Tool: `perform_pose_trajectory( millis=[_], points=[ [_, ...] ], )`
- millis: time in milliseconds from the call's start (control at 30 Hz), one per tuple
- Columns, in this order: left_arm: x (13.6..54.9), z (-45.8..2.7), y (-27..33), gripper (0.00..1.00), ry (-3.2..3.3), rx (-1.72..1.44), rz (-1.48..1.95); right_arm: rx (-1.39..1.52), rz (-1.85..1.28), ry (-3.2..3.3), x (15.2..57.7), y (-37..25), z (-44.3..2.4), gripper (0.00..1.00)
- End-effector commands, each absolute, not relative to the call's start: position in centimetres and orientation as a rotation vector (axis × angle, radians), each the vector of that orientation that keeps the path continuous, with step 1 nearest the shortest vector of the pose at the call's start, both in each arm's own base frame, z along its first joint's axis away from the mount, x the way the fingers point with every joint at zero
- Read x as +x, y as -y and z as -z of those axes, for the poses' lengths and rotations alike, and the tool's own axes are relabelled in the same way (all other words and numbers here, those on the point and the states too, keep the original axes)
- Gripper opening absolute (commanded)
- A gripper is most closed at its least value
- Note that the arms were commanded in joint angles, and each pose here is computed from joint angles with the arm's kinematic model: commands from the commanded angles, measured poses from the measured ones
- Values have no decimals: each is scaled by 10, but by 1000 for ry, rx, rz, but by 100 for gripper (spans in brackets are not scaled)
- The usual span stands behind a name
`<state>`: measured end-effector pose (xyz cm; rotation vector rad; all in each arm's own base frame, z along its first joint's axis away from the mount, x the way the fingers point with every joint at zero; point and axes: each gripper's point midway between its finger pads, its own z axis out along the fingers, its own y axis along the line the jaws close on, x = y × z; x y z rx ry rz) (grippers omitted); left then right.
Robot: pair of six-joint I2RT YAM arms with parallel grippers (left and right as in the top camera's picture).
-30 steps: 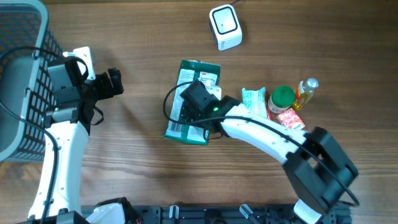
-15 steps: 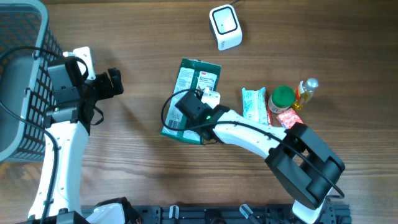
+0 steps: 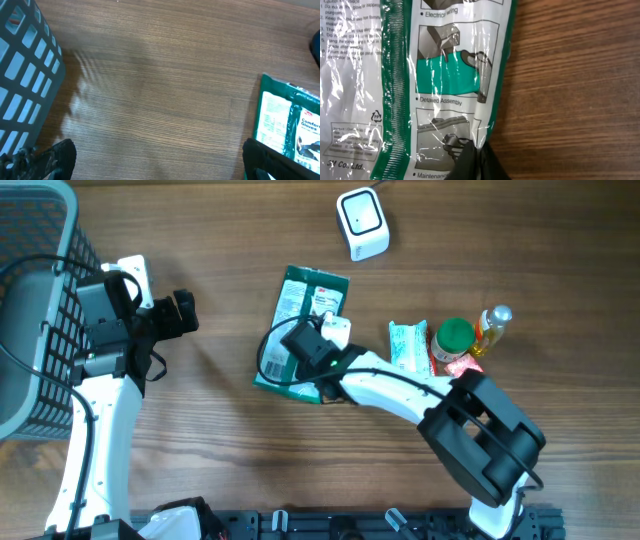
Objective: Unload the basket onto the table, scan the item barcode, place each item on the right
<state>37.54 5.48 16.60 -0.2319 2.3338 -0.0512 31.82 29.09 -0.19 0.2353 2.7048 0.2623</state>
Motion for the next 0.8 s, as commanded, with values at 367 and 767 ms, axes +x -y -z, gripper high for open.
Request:
perform_pose_trajectory(
  millis=[367,767],
  points=[
    [377,-169,-56,100,-2328,-225,49,-1105,-30,-2358,300,-255,-97,4],
    [377,-168,-56,100,-2328,-225,49,-938,-493,-2595,286,-317,-12,22]
  ],
)
